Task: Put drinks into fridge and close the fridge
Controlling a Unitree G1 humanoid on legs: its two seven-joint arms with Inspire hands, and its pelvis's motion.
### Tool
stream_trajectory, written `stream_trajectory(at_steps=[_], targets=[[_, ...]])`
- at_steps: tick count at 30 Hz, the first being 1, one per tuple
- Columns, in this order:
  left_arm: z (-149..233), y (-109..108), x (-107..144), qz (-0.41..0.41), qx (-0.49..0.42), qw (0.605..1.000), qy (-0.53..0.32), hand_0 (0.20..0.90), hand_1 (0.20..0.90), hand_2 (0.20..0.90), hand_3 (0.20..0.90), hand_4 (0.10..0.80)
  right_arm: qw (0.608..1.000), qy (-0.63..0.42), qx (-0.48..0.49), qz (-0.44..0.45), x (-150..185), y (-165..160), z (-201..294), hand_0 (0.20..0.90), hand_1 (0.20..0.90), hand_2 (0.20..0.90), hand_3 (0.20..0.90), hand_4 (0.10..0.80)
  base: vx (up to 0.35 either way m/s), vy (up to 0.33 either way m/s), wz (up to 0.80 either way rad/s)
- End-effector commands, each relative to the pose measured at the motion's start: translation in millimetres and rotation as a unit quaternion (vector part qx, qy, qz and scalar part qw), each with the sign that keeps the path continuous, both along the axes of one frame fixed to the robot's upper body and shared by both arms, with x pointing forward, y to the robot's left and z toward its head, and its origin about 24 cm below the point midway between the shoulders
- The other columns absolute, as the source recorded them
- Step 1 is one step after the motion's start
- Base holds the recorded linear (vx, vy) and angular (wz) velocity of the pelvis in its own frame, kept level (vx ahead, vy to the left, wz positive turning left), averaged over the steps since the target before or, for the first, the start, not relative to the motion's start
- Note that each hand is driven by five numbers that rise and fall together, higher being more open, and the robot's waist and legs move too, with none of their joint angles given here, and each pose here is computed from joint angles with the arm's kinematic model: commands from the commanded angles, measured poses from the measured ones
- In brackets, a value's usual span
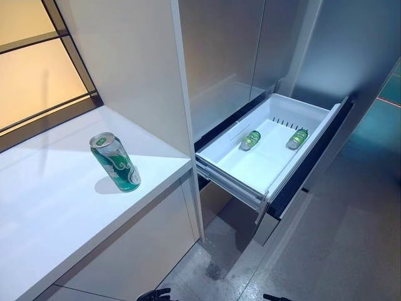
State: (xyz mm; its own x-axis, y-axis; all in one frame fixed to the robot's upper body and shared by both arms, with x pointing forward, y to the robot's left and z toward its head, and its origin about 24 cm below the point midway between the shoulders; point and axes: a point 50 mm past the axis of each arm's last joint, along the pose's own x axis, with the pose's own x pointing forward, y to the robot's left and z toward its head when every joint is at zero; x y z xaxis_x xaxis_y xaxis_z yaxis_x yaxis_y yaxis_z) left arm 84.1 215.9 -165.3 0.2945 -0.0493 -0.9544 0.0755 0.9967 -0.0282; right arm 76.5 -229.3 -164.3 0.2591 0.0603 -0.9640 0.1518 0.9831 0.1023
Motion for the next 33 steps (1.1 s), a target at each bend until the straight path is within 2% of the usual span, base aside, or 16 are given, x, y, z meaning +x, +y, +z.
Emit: stream_trajectory(at_steps=[1,8,10,12,13,14,15,16,20,23,26,27,29,33], targets=[[-0.2,-1.3,3.9,-0.016,0.001,1.000,0.001,0.900,0.900,0.900,0.900,0.800,1.000,0.003,0.011,0.022,7.5,2.2,0.7,0.900,0.900,0.900,0.900,0.800,0.000,0.000,0.00],[3.0,0.7,14.1,0.028,-0.002,0.999,-0.037,0.900,0.900,0.900,0.900,0.800,1.000,0.004,0.010,0.024,8.3,1.6,0.9,0.900,0.900,0.900,0.900,0.800,0.000,0.000,0.00],[6.8,1.7,23.8,0.040,-0.009,0.997,-0.072,0.900,0.900,0.900,0.900,0.800,1.000,0.005,0.009,0.027,9.3,0.3,1.5,0.900,0.900,0.900,0.900,0.800,0.000,0.000,0.00],[18.0,0.1,48.2,0.038,-0.047,0.988,-0.142,0.900,0.900,0.900,0.900,0.800,1.000,0.004,0.007,0.028,11.5,-3.2,3.0,0.900,0.900,0.900,0.900,0.800,0.000,0.000,0.00],[22.7,-2.1,57.8,0.033,-0.065,0.984,-0.160,0.900,0.900,0.900,0.900,0.800,1.000,0.004,0.007,0.028,12.7,-4.6,3.7,0.900,0.900,0.900,0.900,0.800,0.000,0.000,0.00],[22.6,-4.5,59.3,0.022,-0.079,0.987,-0.140,0.900,0.900,0.900,0.900,0.800,1.000,0.003,0.006,0.029,13.9,-5.9,4.3,0.900,0.900,0.900,0.900,0.800,0.000,0.000,0.00],[30.7,-7.6,69.2,0.001,-0.114,0.974,-0.194,0.900,0.900,0.900,0.900,0.800,1.000,0.001,0.006,0.029,15.9,-9.9,5.9,0.900,0.900,0.900,0.900,0.800,-0.034,-0.002,0.02],[34.1,-7.1,73.8,-0.016,-0.108,0.972,-0.208,0.900,0.900,0.900,0.900,0.800,1.000,0.000,0.006,0.030,16.6,-12.3,6.8,0.900,0.900,0.900,0.900,0.800,-0.036,0.000,0.01],[60.5,-19.5,99.9,-0.096,-0.221,0.936,-0.257,0.900,0.900,0.900,0.900,0.800,0.999,-0.006,-0.003,0.036,21.8,-24.7,12.1,0.900,0.900,0.900,0.900,0.800,-0.037,0.029,0.00],[112.2,-24.5,134.4,-0.174,-0.310,0.879,-0.318,0.900,0.900,0.900,0.900,0.800,0.999,-0.011,-0.008,0.039,23.2,-30.5,15.0,0.900,0.900,0.900,0.900,0.800,-0.022,0.030,0.01],[168.7,-39.7,154.1,-0.221,-0.393,0.810,-0.374,0.900,0.900,0.900,0.900,0.800,0.999,-0.011,-0.010,0.038,19.9,-30.6,14.5,0.900,0.900,0.900,0.900,0.800,0.000,0.000,0.00],[189.4,-46.4,155.7,-0.245,-0.428,0.775,-0.395,0.900,0.900,0.900,0.900,0.800,0.999,-0.011,-0.010,0.037,17.3,-30.3,13.9,0.900,0.900,0.900,0.900,0.800,0.005,-0.010,0.05],[216.9,-54.9,156.5,-0.261,-0.463,0.736,-0.420,0.900,0.900,0.900,0.900,0.800,0.999,-0.010,-0.009,0.035,12.8,-29.2,12.5,0.900,0.900,0.900,0.900,0.800,0.015,-0.015,0.08],[283.6,-74.2,144.3,-0.289,-0.600,0.571,-0.480,0.900,0.900,0.900,0.900,0.800,0.999,-0.005,-0.007,0.034,-3.5,-23.9,7.0,0.900,0.900,0.900,0.900,0.800,0.024,-0.019,0.04]])
